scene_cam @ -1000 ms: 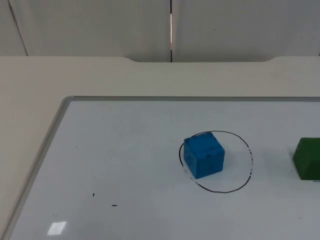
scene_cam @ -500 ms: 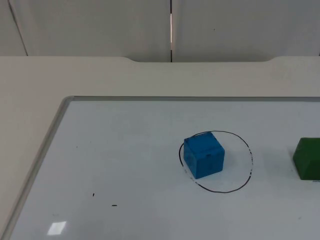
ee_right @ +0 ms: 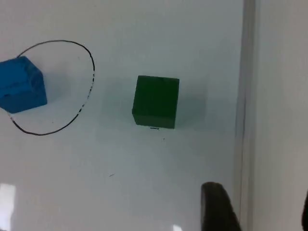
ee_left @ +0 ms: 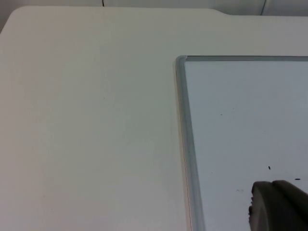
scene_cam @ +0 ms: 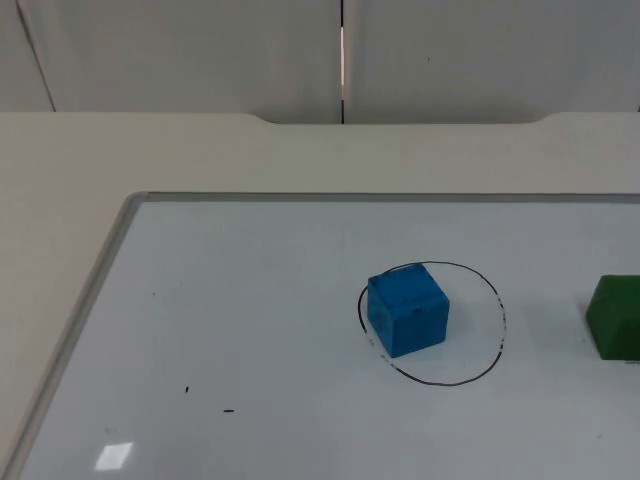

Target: Push the two cubes into the marked area.

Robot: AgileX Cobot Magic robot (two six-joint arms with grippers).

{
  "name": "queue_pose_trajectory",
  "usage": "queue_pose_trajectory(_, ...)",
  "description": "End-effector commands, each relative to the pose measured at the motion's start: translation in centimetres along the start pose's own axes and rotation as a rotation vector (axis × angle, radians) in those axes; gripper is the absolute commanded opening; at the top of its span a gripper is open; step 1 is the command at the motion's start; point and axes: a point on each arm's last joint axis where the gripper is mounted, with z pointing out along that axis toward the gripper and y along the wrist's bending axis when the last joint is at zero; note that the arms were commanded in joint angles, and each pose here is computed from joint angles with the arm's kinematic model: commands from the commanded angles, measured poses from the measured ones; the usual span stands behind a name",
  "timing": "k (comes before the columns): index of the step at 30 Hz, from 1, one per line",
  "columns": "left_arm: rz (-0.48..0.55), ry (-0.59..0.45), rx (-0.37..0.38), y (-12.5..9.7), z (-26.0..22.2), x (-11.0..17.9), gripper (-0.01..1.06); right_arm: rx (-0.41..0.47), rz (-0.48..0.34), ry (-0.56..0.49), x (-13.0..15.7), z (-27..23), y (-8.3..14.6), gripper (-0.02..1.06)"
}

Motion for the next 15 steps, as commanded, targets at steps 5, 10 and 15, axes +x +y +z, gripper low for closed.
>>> queue_pose_trajectory(5, -0.006, -0.012, 0.005, 0.0, 0.1, 0.0, 0.0, 0.022, 0.044, 0.155, -4.7, 6.2, 0.1, 0.16)
queue_pose_trajectory(10, -0.006, -0.012, 0.005, 0.0, 0.1, 0.0, 0.0, 0.022, 0.051, 0.229, -5.8, 10.7, 0.1, 0.0)
queue_pose_trajectory(15, -0.003, -0.01, -0.001, 0.0, 0.1, 0.0, 0.0, 0.031, 0.035, 0.301, -5.4, 14.2, 0.0, 0.0)
